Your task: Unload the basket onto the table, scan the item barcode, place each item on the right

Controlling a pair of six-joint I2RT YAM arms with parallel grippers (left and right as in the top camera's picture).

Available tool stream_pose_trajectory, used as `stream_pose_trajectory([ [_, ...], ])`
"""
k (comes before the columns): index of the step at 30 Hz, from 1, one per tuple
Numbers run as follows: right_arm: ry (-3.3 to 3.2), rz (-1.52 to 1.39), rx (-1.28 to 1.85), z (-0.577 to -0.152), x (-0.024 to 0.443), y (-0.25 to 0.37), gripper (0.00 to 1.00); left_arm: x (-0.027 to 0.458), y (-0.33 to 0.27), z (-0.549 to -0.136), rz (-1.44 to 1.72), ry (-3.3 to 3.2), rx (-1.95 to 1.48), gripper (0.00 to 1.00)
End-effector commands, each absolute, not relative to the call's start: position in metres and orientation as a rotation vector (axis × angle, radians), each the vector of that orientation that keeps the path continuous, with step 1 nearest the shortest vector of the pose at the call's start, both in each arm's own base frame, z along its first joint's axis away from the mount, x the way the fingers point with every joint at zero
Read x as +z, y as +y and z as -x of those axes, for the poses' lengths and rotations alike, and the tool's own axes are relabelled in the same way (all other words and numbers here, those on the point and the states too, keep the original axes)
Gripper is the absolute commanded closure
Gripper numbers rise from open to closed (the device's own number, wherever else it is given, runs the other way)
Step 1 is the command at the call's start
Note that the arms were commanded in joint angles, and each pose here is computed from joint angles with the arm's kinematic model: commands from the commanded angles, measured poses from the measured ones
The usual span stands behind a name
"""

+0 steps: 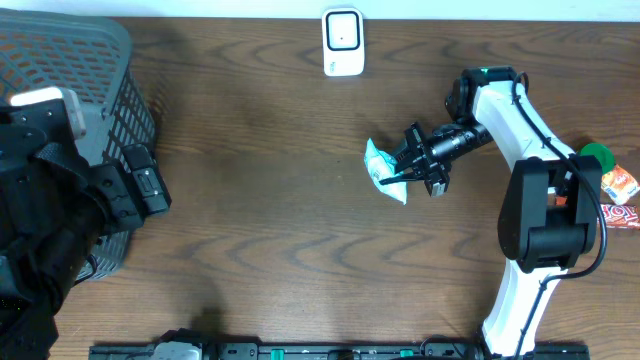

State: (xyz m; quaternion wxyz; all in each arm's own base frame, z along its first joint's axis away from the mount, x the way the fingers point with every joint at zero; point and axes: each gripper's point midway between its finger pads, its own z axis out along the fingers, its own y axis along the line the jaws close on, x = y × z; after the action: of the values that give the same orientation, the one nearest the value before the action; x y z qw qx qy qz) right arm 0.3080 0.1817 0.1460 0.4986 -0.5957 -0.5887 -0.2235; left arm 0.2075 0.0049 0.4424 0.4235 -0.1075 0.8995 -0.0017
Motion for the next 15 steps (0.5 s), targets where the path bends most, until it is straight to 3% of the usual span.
stream_pose_trajectory([
  [1,-1.402,1.452,-0.548,-0.311,0.149,0.182,0.92,0.429,0.008,-0.193,0.275,2.321,0.022,0.02],
  [15,-1.865,1.364,-0.593,-0.327,0.105,0.162,0.84,0.429,0.008,-0.193,0.275,2.321,0.023,0.02],
])
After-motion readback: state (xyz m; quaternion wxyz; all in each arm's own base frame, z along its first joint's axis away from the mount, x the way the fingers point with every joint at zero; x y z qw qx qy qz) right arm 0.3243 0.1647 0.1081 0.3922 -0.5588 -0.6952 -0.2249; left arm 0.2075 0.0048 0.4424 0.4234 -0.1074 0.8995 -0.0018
